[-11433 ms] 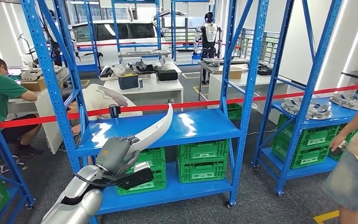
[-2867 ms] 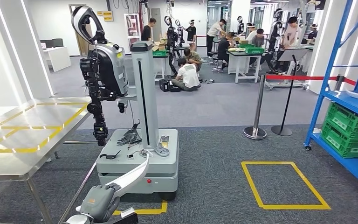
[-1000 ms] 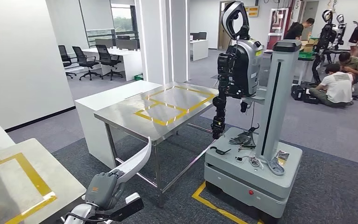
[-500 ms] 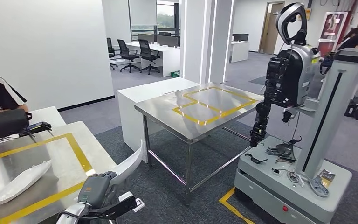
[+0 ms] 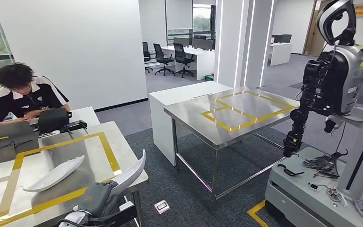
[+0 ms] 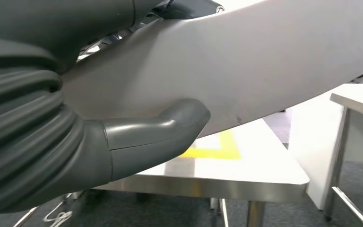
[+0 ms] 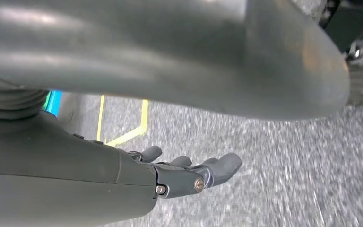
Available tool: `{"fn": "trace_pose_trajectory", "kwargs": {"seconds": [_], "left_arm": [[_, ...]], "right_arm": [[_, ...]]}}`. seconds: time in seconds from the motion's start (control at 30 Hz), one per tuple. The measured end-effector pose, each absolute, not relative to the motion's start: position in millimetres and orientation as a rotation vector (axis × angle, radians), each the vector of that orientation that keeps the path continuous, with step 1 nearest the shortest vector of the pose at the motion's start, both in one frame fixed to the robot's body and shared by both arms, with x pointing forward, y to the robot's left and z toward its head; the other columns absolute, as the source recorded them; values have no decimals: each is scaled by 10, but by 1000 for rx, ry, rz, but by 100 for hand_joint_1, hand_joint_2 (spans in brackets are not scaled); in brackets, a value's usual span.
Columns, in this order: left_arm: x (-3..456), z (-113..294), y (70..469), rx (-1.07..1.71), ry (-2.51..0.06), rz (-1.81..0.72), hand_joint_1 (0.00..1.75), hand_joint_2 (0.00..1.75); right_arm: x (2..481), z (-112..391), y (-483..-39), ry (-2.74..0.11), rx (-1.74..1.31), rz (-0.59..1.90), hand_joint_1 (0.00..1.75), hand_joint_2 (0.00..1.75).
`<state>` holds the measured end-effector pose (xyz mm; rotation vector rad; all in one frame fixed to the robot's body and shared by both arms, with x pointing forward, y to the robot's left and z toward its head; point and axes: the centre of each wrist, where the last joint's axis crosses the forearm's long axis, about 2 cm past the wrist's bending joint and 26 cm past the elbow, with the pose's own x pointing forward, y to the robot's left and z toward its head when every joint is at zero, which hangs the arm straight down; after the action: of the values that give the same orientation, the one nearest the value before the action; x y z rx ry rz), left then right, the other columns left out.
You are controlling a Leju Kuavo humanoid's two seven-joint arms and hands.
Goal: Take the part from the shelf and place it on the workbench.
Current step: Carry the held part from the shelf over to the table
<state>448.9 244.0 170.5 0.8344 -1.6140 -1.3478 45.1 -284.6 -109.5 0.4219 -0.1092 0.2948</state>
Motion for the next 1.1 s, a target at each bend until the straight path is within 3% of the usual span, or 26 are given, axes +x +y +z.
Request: {"fn": "trace_pose_trajectory", "kwargs": {"seconds": [0.67, 1.1], "left_arm": [[4482, 1686, 2382, 805, -1560, -1362, 175, 175], [4627, 1921, 2559, 781, -1516, -1356, 175, 175]], "right_arm": [[452, -1095, -2850, -116, 422, 292, 0, 0], [503, -1089, -2865, -154, 423, 286, 0, 0]]}}
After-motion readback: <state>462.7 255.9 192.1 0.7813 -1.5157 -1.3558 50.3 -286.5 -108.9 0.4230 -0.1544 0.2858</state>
